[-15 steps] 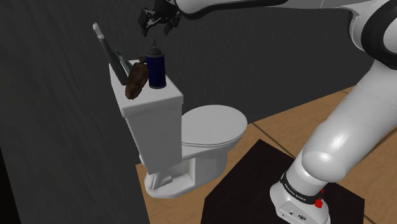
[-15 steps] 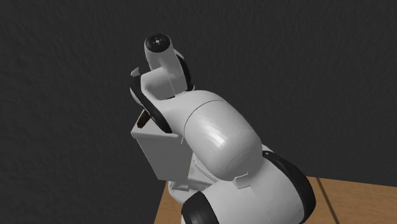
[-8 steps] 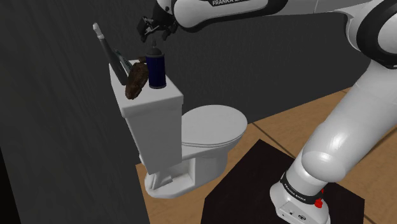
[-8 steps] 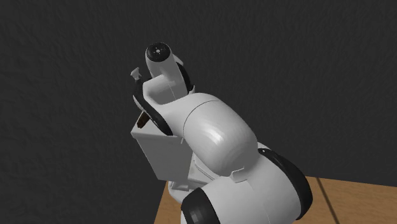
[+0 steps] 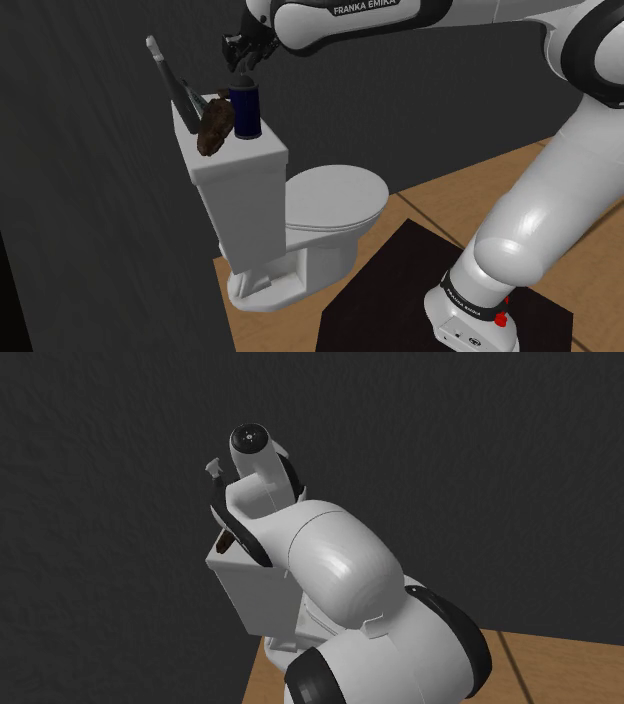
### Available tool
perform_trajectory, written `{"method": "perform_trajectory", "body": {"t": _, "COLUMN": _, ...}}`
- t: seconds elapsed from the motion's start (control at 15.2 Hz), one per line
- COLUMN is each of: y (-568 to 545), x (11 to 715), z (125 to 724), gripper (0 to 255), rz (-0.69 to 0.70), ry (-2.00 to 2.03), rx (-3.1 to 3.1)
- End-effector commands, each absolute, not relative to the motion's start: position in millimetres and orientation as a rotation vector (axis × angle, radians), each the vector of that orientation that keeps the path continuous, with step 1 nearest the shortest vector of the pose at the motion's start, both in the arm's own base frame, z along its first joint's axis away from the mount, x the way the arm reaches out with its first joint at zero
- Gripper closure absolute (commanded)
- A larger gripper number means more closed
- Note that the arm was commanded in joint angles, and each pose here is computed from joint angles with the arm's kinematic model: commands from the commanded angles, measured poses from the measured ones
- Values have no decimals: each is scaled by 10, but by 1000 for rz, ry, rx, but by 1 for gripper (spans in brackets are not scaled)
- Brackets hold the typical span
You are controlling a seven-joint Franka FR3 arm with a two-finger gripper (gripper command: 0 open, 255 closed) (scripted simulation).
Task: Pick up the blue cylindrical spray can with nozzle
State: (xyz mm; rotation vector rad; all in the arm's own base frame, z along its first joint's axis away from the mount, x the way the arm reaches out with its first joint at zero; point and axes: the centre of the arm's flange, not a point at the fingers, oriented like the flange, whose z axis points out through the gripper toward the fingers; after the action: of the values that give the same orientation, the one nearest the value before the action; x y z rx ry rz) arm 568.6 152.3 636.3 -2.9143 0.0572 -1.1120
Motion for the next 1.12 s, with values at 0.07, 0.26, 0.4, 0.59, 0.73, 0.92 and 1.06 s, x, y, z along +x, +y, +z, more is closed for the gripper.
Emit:
{"method": "perform_trajectory", "body": {"t": 0.07, "y": 1530, "x": 5685, "z": 6358, "gripper": 255, "rz": -1110, "ry": 56, "rx": -2915}}
{"method": "perform_trajectory", "body": {"t": 0.26, "y": 1528, "x": 5686, "z": 6401, "gripper": 255, "rz": -1110, "ry": 56, "rx": -2915}}
{"method": "perform_trajectory", "body": {"t": 0.4, "y": 1529, "x": 5686, "z": 6506, "gripper": 255, "rz": -1110, "ry": 56, "rx": -2915}}
{"method": "perform_trajectory", "body": {"t": 0.59, "y": 1529, "x": 5686, "z": 6665, "gripper": 255, "rz": -1110, "ry": 56, "rx": -2915}}
{"method": "perform_trajectory", "body": {"t": 0.73, "y": 1529, "x": 5686, "z": 6770, "gripper": 255, "rz": -1110, "ry": 56, "rx": -2915}}
{"method": "perform_trajectory", "body": {"t": 0.92, "y": 1529, "x": 5686, "z": 6929, "gripper": 255, "rz": -1110, "ry": 56, "rx": -2915}}
{"method": "perform_trajectory", "body": {"t": 1.06, "y": 1529, "x": 5686, "z": 7034, "gripper": 255, "rz": -1110, "ry": 56, "rx": -2915}}
